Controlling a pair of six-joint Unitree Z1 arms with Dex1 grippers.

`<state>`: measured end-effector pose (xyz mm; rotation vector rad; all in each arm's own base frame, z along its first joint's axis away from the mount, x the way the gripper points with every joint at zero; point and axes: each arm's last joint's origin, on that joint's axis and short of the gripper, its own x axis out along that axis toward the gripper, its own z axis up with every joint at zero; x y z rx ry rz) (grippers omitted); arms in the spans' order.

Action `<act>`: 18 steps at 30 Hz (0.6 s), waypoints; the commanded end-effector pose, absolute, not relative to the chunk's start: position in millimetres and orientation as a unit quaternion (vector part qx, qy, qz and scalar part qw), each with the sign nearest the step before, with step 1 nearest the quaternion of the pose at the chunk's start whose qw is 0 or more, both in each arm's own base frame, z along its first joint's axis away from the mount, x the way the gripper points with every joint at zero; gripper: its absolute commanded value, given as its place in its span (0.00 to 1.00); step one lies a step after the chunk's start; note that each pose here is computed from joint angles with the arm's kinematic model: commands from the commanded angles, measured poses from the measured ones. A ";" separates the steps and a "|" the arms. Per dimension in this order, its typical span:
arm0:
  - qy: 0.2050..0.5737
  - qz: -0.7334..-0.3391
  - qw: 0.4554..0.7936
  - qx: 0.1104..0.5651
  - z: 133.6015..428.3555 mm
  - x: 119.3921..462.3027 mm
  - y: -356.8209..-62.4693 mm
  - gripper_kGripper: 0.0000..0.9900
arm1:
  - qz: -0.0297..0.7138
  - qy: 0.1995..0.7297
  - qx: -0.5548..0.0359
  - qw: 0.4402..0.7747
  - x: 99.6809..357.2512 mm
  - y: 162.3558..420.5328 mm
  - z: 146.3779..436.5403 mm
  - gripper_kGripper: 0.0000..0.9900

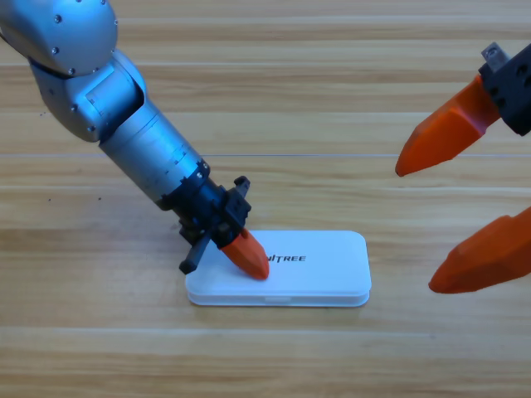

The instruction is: Clean up eraser and pencils

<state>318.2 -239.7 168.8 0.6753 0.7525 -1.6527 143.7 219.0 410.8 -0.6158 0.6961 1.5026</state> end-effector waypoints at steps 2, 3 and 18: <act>0.328 -0.700 0.566 0.287 184.8 312.7 -242.9 0.00 | 0.652 0.325 -0.264 0.632 153.5 222.8 396.3 1.00; 0.325 -0.699 0.568 0.287 194.3 313.0 -242.4 0.24 | 0.652 0.327 -0.264 0.631 154.0 223.5 395.5 1.00; 0.299 -0.665 0.624 0.282 280.9 299.0 -190.4 1.00 | 0.651 0.328 -0.264 0.632 154.0 223.4 395.4 1.00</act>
